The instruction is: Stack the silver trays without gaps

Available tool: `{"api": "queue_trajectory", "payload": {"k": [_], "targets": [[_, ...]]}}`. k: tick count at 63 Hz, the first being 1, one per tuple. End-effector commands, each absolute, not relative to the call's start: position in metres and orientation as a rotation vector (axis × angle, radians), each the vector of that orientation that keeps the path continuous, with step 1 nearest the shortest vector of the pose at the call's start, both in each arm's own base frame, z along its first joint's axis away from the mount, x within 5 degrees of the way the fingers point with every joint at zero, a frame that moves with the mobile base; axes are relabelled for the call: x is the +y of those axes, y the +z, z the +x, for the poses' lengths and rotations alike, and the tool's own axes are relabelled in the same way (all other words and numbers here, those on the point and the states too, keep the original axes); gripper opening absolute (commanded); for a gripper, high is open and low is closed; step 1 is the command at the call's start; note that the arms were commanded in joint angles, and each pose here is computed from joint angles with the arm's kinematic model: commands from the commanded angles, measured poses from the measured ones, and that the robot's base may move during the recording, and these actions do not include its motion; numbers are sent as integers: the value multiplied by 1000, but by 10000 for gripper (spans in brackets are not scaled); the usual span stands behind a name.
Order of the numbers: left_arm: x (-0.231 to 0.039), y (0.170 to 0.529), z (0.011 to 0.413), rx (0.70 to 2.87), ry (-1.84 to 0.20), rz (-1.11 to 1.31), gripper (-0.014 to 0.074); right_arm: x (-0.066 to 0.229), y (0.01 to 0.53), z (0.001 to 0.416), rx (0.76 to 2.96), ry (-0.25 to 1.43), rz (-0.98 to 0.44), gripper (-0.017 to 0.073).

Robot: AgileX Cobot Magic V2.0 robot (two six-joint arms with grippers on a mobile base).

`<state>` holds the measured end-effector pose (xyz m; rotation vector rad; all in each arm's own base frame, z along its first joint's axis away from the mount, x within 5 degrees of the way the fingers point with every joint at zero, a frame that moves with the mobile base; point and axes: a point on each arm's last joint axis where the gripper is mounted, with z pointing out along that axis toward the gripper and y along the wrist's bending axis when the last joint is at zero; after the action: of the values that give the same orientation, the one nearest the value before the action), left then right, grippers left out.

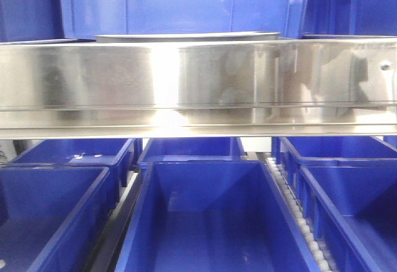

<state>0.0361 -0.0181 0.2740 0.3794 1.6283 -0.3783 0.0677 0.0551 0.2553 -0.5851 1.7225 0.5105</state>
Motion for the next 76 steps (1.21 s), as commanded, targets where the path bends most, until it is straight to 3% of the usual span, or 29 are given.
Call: {"api": "queue_trajectory", "payload": {"k": [1,15,23,76], "targets": [[-16,286,38,1499,-309,294,-48,58,272,67,1608,538,-597,59],[-8,240,48,1366,-182,85,-48,58,272,67,1608,538,-597,59],[-6,214,54,1396,-133,48,-48,58,272,67,1608,538,-597,59],[-5,211,54,1428,-113,30,-48,58,271,67,1613,535,-597,59]]}}
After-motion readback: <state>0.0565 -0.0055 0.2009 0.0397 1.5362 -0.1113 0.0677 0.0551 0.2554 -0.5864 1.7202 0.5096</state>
